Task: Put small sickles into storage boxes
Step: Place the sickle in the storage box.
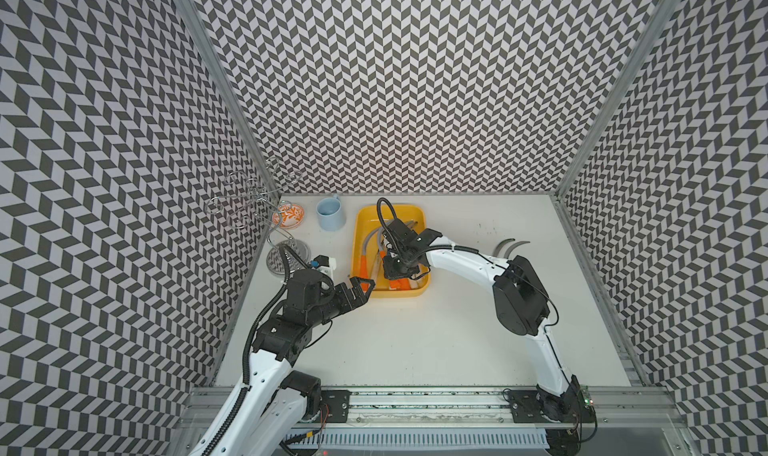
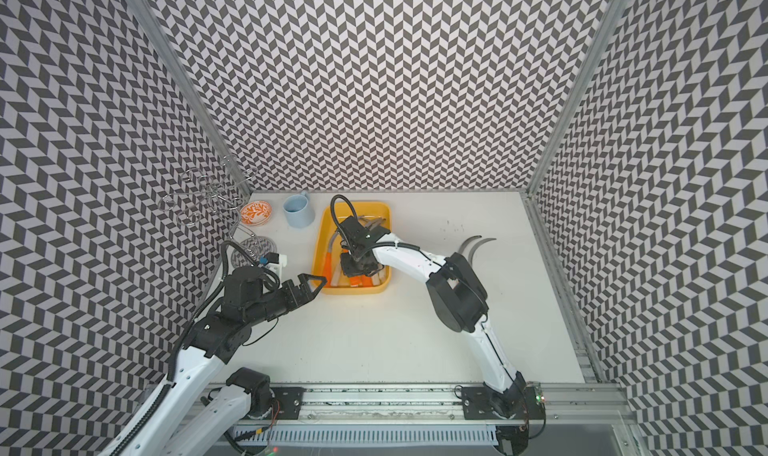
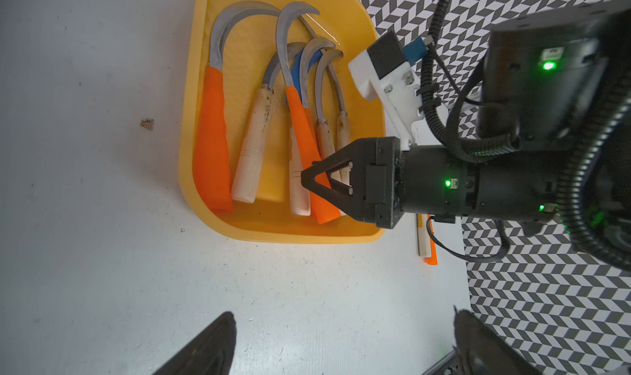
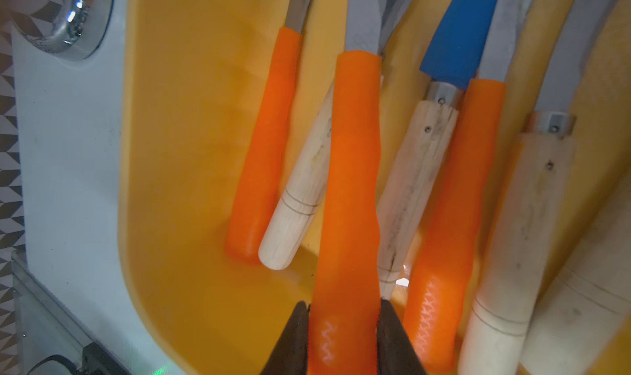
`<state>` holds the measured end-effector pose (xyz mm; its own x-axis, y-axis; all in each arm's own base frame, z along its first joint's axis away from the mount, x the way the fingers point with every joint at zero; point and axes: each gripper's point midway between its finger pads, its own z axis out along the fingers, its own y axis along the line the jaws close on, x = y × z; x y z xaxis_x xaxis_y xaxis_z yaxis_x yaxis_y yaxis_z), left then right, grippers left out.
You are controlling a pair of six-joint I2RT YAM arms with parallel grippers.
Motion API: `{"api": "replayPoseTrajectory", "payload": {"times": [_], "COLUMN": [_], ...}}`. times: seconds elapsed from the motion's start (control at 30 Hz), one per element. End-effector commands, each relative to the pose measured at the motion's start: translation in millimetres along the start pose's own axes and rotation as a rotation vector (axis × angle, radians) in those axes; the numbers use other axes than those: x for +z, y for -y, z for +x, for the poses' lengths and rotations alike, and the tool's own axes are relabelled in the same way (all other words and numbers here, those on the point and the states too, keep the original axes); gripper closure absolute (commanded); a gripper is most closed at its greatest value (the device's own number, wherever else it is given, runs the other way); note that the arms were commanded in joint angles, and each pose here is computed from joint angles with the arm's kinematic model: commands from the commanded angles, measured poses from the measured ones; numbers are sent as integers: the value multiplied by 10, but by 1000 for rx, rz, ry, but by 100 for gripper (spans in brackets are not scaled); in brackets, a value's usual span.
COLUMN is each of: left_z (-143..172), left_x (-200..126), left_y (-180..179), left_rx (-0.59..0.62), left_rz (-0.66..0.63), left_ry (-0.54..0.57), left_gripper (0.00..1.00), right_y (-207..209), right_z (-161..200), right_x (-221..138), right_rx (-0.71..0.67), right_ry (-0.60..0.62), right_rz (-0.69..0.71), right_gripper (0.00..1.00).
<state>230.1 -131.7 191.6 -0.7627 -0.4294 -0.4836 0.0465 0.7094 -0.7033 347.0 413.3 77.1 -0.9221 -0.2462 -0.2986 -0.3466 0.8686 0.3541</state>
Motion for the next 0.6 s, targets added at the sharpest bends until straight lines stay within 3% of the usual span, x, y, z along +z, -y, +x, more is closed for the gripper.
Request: {"api": "replayPoseTrajectory", "payload": {"times": [0.0,0.17,0.27,0.33,0.4,0.57], "left_z": [67,113,130,132,124,89], "left_x": [-22,-41,-42,-44,-50,-58], "left_y": [-55,-67,-29,-6,13,96], "left_rx": [-27,-32,-28,-30,-31,-33], "left_rz": [-8,-6,19,29,36,66], "left_ry": [-14,-23,-31,-35,-34,-32], "left_gripper": [0,0,0,0,0,0], "right_y": [-188,-203,-219,-213,-207,-157], "right_z": [-188,-202,-205,-208,-218,-227], "right_x": [19,69,52,13,-42,-226], "right_rx": [2,3,-8,-14,-23,-45], "right_ry": [60,57,58,61,68,85], "right_rz": [-67,-75,-81,-74,-64,-25], "right_gripper": [95,81,67,52,47,21]}}
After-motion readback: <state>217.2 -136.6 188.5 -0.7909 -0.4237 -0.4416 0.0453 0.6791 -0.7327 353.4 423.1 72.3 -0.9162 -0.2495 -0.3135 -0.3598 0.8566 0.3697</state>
